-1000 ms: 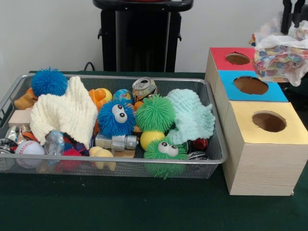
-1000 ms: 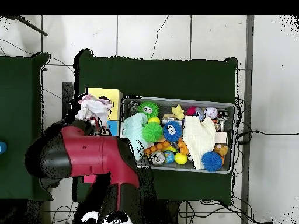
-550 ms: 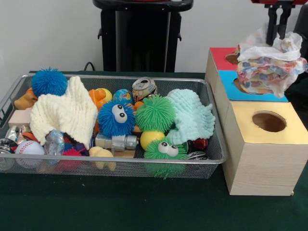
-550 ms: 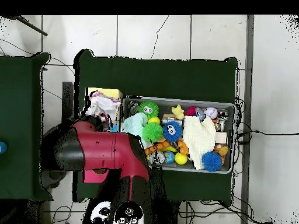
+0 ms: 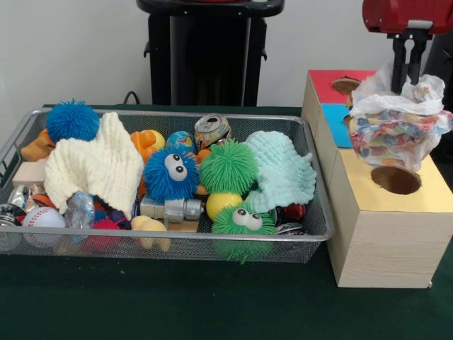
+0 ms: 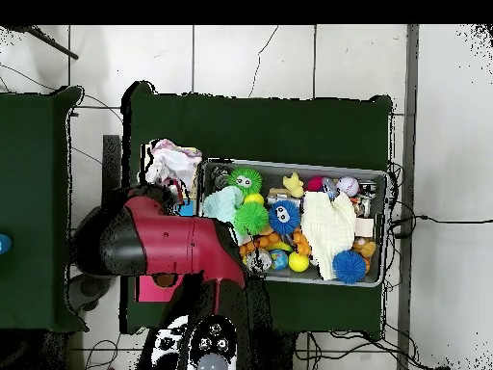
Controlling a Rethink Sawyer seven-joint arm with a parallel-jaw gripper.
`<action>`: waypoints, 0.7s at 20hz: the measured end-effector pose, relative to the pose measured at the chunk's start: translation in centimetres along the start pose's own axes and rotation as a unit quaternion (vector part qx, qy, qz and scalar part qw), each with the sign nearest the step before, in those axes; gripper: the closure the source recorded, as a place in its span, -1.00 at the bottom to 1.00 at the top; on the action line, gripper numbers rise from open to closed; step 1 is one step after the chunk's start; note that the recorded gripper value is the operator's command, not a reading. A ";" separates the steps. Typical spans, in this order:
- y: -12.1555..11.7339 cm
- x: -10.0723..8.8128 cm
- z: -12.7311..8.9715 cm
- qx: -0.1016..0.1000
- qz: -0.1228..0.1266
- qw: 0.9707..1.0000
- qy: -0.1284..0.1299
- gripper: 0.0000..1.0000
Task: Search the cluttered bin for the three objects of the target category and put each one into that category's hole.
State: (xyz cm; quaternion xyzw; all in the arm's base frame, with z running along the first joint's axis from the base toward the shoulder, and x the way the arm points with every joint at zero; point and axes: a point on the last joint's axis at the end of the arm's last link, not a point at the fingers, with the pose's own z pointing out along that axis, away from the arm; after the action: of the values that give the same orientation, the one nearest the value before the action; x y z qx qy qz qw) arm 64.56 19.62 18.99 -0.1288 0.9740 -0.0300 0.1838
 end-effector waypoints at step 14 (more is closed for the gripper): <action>0.2 0.6 0.5 -0.007 0.018 1.000 0.009 1.00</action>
State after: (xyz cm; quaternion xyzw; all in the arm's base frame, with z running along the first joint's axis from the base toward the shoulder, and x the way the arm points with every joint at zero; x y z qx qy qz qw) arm 64.18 19.67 18.26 -0.1119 0.9781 -0.0207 0.1743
